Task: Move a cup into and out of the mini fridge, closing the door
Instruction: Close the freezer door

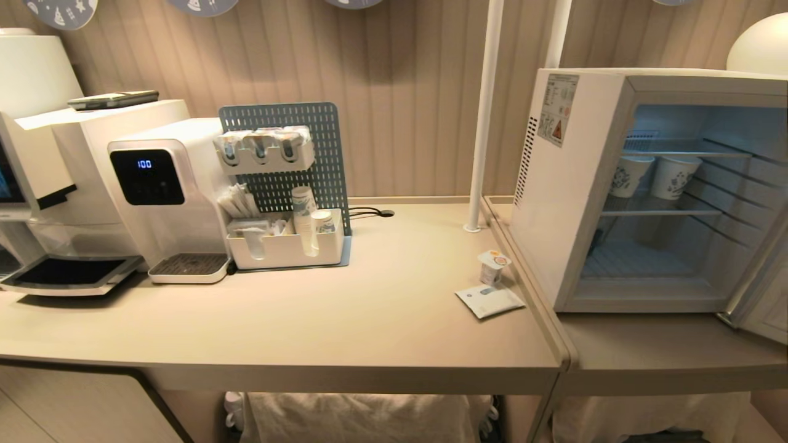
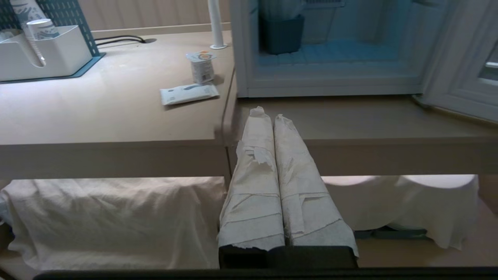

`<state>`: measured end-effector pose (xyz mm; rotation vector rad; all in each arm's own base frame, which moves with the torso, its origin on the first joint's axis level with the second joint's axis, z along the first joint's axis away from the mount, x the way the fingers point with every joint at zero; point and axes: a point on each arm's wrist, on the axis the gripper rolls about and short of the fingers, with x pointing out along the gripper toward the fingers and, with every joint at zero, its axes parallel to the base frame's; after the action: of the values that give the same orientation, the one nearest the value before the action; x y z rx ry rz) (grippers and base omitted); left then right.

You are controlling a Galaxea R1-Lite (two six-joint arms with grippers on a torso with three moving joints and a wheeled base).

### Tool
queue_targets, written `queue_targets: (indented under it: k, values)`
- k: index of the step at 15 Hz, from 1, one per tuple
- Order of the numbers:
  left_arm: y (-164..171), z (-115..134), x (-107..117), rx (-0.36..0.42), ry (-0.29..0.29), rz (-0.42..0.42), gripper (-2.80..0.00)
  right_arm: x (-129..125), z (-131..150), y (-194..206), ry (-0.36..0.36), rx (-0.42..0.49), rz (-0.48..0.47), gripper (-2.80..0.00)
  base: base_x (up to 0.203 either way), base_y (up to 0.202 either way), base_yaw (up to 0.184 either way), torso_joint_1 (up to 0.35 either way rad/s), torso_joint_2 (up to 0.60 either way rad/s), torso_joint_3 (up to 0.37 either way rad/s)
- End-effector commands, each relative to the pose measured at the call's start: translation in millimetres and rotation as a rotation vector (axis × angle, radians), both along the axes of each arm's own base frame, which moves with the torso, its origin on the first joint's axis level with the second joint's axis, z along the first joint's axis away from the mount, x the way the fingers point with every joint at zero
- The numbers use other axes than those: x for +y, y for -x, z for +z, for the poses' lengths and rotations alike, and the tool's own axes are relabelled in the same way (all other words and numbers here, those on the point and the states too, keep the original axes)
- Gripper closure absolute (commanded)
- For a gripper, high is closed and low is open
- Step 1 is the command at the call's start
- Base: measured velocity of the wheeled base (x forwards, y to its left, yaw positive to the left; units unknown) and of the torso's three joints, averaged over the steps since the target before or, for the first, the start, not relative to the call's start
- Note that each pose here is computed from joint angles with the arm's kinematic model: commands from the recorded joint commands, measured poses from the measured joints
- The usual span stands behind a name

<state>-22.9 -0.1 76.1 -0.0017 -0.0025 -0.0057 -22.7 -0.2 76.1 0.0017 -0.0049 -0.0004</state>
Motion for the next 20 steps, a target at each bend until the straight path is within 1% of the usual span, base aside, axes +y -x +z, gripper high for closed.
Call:
queue_targets:
  k: [1, 20]
  values:
    - [0.1, -0.1, 0.0, -0.002, 0.001, 0.000, 0.00, 0.0, 0.1, -0.2, 0.000, 0.002, 0.000, 0.00, 0.000, -0.194, 0.000, 0.002, 0.01, 0.005]
    - [0.1, -0.1, 0.0, -0.002, 0.001, 0.000, 0.00, 0.0, 0.4, -0.1, 0.002, 0.002, 0.002, 0.00, 0.000, -0.195, -0.001, 0.003, 0.00, 0.003]
